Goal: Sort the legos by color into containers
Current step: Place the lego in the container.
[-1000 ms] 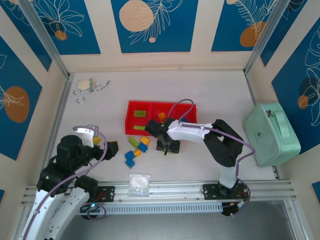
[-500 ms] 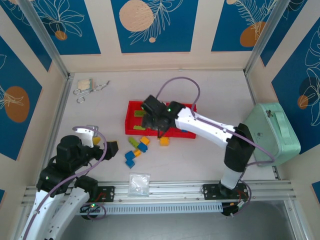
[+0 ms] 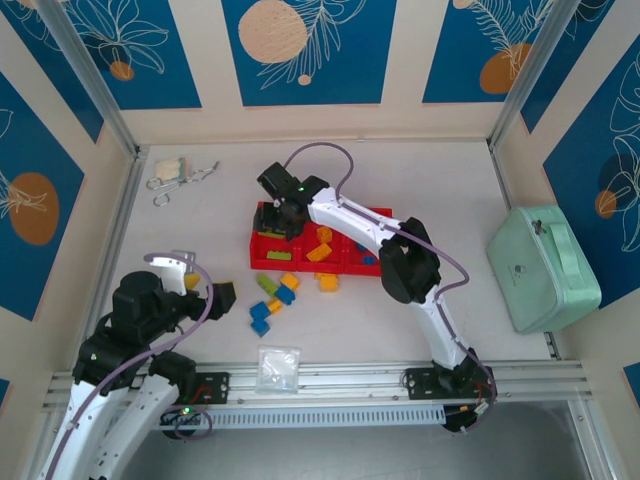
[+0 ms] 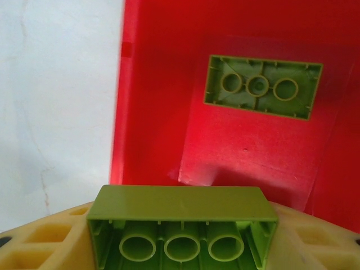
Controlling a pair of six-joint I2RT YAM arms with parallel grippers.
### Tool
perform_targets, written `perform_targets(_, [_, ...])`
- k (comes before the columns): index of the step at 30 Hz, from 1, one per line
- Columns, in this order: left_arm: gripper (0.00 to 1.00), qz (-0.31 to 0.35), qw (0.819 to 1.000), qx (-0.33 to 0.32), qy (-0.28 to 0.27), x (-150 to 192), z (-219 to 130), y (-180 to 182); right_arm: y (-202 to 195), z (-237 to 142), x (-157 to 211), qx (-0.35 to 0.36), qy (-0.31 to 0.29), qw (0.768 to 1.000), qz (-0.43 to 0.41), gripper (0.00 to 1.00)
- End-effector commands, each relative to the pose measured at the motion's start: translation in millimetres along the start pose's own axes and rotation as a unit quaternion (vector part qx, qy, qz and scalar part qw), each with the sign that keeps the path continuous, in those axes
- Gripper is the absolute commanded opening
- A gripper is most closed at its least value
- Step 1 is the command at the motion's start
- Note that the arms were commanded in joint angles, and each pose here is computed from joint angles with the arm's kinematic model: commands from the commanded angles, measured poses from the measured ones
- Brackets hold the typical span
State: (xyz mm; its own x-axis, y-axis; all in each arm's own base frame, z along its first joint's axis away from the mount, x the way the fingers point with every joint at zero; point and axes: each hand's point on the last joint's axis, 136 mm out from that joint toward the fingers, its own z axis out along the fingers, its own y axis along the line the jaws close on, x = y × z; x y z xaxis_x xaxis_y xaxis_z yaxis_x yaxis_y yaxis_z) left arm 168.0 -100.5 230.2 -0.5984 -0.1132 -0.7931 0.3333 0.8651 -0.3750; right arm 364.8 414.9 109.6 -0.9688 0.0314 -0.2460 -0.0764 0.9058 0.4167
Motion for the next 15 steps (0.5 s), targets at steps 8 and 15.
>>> perform_targets(8, [0.99, 0.012, 1.000, 0.000, 0.000, 0, 2, 0, 22, -36, 2, -0.040, 0.000, 0.999, -0.018, 0.97])
perform_targets(15, [0.99, 0.004, 1.000, -0.018, 0.016, 2, 6, 6, 33, -89, 3, -0.075, -0.025, 0.996, -0.044, 0.99])
